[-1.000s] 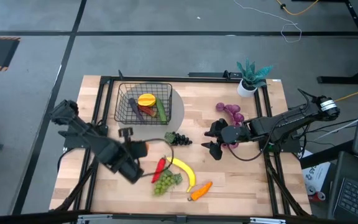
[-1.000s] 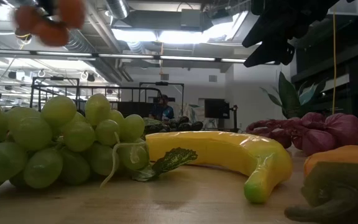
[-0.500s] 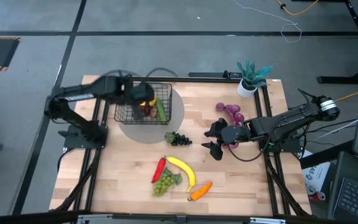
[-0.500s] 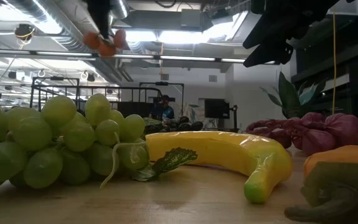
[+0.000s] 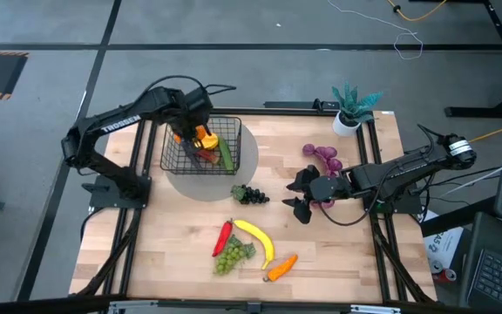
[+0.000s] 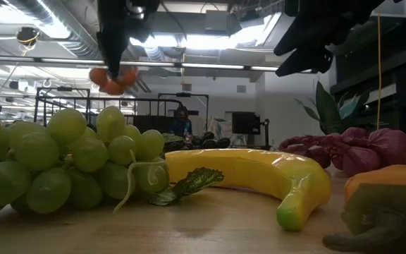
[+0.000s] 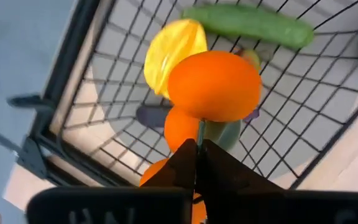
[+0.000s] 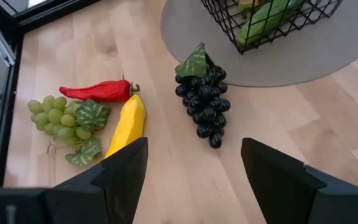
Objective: Build produce basket
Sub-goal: Put the tangerines into the wire basket, then put the yellow banana into the wire basket
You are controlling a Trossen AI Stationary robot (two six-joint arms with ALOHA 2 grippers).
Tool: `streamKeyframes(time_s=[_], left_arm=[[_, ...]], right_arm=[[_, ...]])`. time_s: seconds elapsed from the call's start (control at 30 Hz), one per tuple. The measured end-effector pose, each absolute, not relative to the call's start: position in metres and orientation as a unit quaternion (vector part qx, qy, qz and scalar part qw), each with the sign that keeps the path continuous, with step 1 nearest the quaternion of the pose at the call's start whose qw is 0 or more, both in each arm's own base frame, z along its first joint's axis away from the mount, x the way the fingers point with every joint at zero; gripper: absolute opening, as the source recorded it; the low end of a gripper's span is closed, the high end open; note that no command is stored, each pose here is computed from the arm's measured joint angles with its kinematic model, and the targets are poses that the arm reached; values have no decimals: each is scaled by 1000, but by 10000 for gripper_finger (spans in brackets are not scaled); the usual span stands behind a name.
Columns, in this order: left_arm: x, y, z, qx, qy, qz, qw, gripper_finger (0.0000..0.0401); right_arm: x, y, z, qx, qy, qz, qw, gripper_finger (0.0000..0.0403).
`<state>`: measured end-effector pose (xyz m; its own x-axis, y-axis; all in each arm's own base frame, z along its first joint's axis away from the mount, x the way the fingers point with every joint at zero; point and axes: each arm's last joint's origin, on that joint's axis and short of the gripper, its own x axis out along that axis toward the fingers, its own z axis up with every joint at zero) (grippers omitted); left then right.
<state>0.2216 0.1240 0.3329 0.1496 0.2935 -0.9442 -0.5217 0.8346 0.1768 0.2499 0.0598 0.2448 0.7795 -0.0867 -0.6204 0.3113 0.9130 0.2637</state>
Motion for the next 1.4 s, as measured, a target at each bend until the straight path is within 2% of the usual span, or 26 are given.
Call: streamKeyframes(time_s=[0.2,0.37,0.47,0.7,1.0,1.17,1.4], left_arm=[[222,117,303,-122,622,264,727,79],[223,111,298,-116,629,257,724,131],[225,107,298,-112,629,252,727,146],[223,102,303,-114,639,250,718,147],[214,78,343,-147,659,248,695,147],[210,52,358,-192,632,178,729,147],[200,12,369,-162,614,116,764,147]], right_arm=[[250,60,245,201,311,-115,922,261],[250,60,245,209,311,-118,920,261],[250,60,244,208,313,-118,919,261],[249,61,244,200,321,-100,920,261],[249,62,244,207,332,-76,917,261],[247,62,242,203,344,-80,913,261],[246,61,240,200,353,-83,910,261]])
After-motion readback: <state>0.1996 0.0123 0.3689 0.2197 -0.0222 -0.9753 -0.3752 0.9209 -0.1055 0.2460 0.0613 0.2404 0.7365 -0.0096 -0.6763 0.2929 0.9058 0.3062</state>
